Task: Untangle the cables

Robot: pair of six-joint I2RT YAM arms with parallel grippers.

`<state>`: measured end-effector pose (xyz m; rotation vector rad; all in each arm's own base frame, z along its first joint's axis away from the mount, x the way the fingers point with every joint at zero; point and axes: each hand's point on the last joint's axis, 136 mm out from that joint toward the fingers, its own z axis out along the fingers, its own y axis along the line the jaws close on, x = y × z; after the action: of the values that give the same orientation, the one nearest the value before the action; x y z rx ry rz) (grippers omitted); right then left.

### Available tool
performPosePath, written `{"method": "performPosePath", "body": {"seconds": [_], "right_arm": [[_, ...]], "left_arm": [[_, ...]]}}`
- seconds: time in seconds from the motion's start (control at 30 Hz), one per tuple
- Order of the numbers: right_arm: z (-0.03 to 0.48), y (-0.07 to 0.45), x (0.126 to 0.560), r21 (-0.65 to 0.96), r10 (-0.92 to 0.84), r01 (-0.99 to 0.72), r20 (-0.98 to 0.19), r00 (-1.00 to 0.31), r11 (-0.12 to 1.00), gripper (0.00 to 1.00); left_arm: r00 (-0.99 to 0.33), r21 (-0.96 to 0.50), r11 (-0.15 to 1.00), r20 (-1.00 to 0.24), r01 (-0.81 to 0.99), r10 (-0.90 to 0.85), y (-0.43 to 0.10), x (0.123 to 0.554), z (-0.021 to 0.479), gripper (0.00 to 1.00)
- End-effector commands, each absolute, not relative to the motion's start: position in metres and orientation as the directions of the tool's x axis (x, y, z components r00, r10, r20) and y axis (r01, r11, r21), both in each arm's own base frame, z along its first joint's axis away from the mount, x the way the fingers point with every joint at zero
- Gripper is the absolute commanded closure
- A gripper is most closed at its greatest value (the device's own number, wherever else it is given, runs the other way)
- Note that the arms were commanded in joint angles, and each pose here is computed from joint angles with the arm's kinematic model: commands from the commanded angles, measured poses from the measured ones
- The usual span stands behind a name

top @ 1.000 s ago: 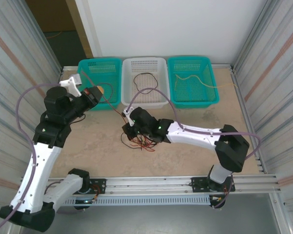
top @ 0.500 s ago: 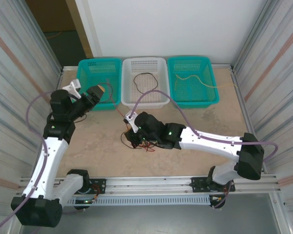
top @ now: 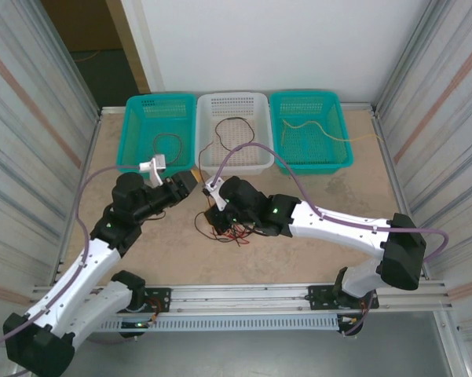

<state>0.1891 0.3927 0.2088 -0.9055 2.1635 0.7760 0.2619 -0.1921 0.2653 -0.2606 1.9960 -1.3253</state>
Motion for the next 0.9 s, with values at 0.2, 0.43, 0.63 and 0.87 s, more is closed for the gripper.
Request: {"method": "performPosePath", "body": {"seconds": [0.2, 0.43, 0.63, 0.87], "right_arm": [[0.211, 0.396, 0.181, 0.296, -0.374, -0.776, -0.744, -0.553, 0.558, 0.96], [0.212, 0.397, 0.182, 0.298, -0.37, -0.775, -0.746, -0.553, 0.558, 0.95], [0.209, 0.393, 0.186, 0.308, -0.354, -0.759, -0.742, -0.569, 0.573, 0.93], [0.186, 0.378, 0.2, 0.391, -0.294, -0.688, -0.695, -0.657, 0.612, 0.61]], "left_arm": [[-0.727, -0.885, 0.398, -0.436, 0.24, -0.53, -0.207, 0.269, 0.273, 0.59], [-0.744, -0.891, 0.398, -0.415, 0.217, -0.523, -0.211, 0.271, 0.264, 0.8], [-0.724, -0.868, 0.434, -0.46, 0.243, -0.514, -0.209, 0.275, 0.277, 1.0], [-0.672, -0.851, 0.464, -0.495, 0.247, -0.551, -0.187, 0.286, 0.31, 1.0]]}}
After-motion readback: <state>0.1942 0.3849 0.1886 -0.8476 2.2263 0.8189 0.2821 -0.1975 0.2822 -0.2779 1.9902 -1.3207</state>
